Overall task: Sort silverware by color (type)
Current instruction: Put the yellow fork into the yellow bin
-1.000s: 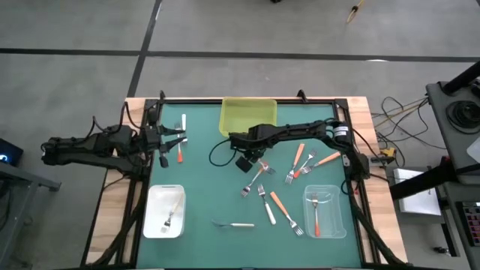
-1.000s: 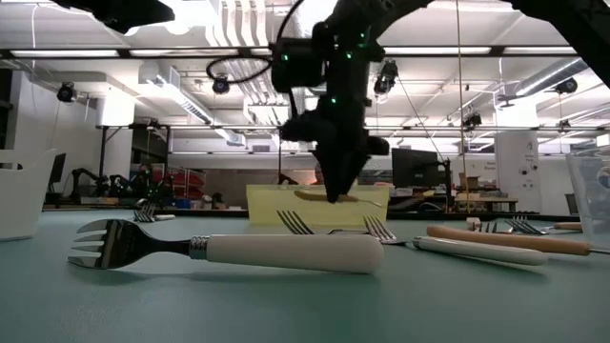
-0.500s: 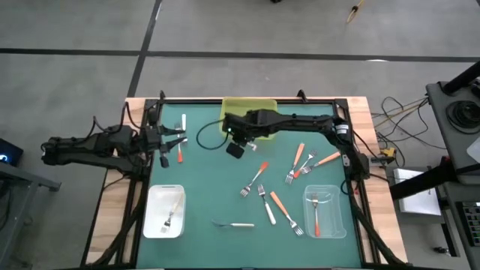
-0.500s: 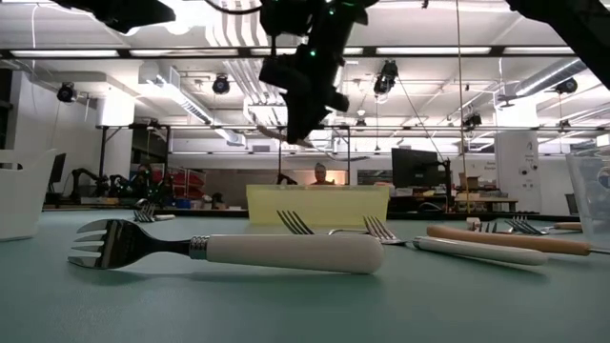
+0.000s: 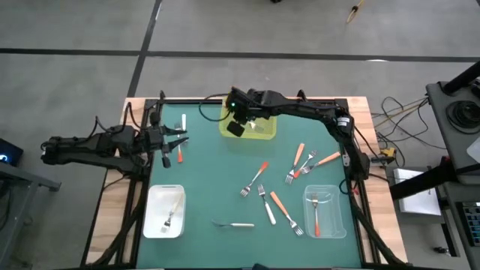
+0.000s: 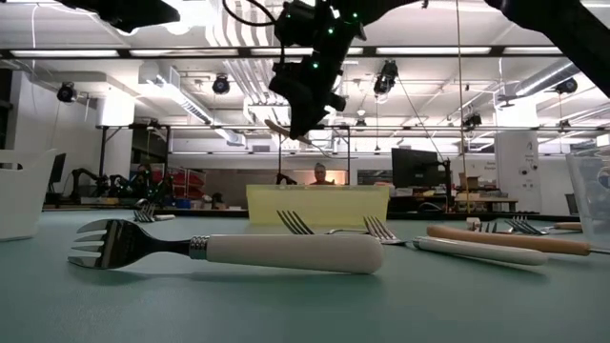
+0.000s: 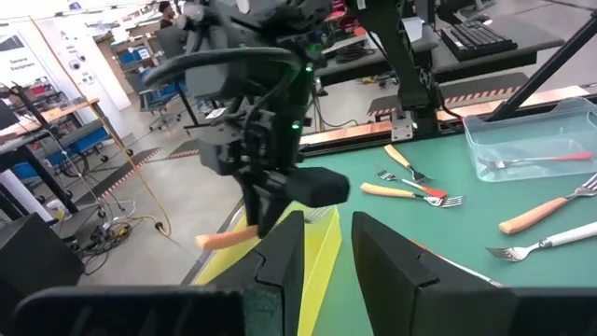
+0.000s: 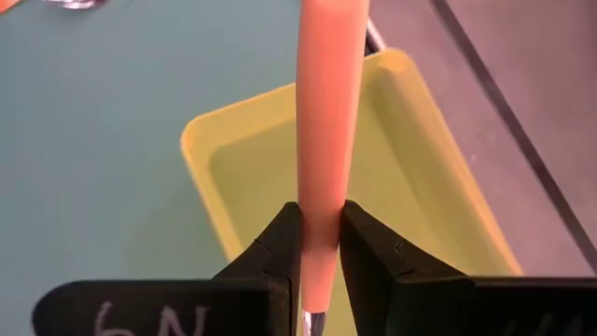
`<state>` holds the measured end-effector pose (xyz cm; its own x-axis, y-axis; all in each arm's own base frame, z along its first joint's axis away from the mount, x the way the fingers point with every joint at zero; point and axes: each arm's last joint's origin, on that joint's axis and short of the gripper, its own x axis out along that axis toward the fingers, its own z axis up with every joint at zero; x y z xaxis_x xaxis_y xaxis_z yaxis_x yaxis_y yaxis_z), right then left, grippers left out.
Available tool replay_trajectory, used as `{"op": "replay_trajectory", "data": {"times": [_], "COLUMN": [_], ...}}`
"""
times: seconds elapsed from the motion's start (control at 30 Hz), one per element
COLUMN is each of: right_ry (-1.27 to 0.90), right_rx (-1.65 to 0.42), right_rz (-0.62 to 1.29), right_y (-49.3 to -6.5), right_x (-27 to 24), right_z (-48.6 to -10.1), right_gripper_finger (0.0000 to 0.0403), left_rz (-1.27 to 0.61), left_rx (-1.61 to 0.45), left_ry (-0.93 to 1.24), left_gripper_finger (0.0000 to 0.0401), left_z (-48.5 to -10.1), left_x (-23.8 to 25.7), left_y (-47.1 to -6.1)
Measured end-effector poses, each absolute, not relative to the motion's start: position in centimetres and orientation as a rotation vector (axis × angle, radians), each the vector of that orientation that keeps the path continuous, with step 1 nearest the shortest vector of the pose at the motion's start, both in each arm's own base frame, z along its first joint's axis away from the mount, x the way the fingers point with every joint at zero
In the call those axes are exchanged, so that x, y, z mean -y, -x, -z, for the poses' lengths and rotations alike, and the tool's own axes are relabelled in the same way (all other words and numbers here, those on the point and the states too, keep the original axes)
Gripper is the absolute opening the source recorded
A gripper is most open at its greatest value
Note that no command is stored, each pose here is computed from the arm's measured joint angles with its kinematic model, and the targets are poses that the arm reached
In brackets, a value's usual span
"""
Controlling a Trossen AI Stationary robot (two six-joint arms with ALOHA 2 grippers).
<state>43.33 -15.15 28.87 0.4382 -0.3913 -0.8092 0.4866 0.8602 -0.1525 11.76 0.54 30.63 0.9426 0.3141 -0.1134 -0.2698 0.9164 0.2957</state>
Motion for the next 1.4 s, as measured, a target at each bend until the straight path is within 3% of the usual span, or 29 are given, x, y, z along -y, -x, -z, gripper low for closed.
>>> {"op": "replay_trajectory", "data": {"times": [0.53,0.9,1.4], "right_ry": [-0.010,0.191,0.206], "right_rx": [-1.065,-1.171,-1.246], "right_rz": [0.537,0.268,0.201], "right_y": [-43.1,-43.4,-44.0], "right_x": [20.8,22.1,22.5], "right_z": [-26.0,-23.0,-19.5], "right_gripper_finger": [0.0044,0.0044,0.0044], "left_rz": [-0.302,-0.301,-0.300], "left_rx": [-0.159,-0.162,-0.164], "left_ry": [-0.282,-0.286,-0.294], "left_gripper_finger": [0.0075,0.0075,0.0075], "left_z": [-30.6,-30.6,-30.6], "left_x": [-0.5,-0.5,-0.5], "left_y": [-11.8,-11.7,-11.7]}}
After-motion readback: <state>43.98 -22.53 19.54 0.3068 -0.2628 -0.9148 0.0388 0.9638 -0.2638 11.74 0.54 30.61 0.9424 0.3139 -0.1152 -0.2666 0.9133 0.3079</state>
